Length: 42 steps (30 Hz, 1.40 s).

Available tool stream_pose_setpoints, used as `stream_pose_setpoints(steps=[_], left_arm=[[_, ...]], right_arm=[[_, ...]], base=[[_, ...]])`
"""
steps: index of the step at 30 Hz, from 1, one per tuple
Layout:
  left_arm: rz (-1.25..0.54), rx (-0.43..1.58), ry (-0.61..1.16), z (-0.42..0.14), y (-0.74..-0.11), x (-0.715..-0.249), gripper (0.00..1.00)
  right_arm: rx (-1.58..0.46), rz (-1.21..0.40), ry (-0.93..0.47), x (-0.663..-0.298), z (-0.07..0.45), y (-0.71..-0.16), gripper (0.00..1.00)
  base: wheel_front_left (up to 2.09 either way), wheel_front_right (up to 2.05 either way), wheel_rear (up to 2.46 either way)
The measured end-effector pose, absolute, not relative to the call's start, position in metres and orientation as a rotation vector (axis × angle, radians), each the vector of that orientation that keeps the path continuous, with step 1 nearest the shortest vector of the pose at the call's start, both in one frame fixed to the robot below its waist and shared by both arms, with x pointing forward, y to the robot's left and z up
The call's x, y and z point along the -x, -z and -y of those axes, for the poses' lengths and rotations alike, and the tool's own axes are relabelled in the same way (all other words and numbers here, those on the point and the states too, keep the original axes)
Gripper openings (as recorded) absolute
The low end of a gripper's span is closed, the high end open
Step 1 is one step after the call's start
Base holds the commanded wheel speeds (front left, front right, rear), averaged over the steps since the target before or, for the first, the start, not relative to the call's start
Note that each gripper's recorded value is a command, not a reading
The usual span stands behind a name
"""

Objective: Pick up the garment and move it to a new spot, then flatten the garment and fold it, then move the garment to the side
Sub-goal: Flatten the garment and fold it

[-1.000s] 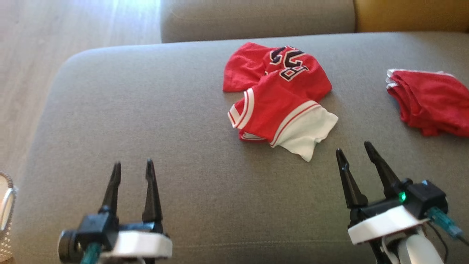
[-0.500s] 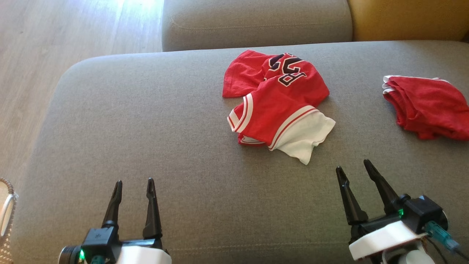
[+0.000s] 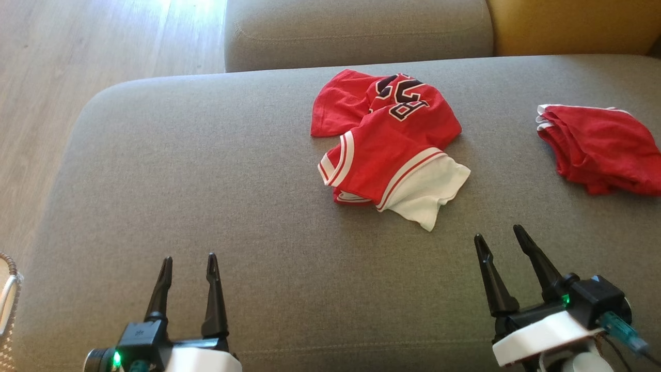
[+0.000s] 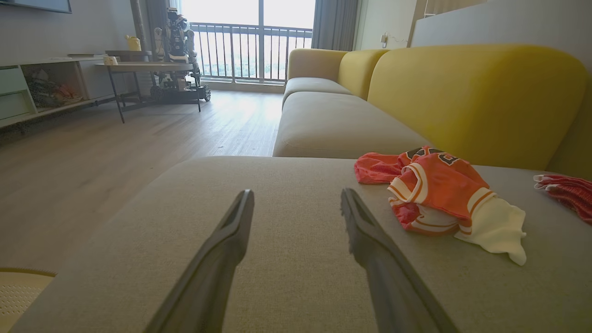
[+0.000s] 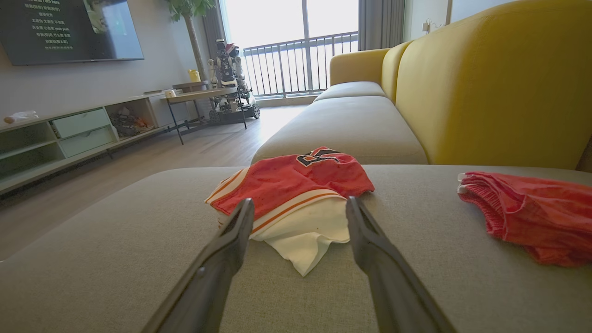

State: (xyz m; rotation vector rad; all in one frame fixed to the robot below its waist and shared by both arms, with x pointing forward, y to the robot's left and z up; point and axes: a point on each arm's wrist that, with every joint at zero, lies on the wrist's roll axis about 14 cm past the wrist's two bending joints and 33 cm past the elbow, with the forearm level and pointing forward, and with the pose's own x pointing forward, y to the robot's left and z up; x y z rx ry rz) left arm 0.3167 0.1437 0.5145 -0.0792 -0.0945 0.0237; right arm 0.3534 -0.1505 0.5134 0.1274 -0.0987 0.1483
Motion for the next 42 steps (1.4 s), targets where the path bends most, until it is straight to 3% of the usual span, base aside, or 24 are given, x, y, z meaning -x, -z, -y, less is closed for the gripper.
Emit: stream_pose_setpoints(steps=[9,14,24,35,42], left_arm=[[0.037,0.147,-0.034,-0.145,-0.499,-0.318,1.0],[-0.067,0.189,0.089,-0.112,-0.469,-0.323,1.0],[-0.147,0.476,0.333,-0.034,-0.469,-0.403,1.0],[-0.341,0.52,0.483,0.03,-0.428,-0.427,1.0],[-0.314,0.523,0.482,0.038,-0.437,-0.45,1.0]], right_arm=[[-0.133,0.091,-0.137,-0.353,0.154,-0.511,1.0],[-0.136,0.071,-0.12,-0.355,0.159,-0.504,1.0],[-0.131,0.066,-0.077,-0.382,0.172,-0.5,1.0],[-0.108,0.021,0.024,-0.381,0.205,-0.484,1.0],[-0.097,0.032,0.048,-0.385,0.214,-0.488,1.0]], base=[[0.0,0.0,0.0],[0.0,0.0,0.0],[0.0,0.0,0.0],[0.0,0.0,0.0],[0.0,0.0,0.0]])
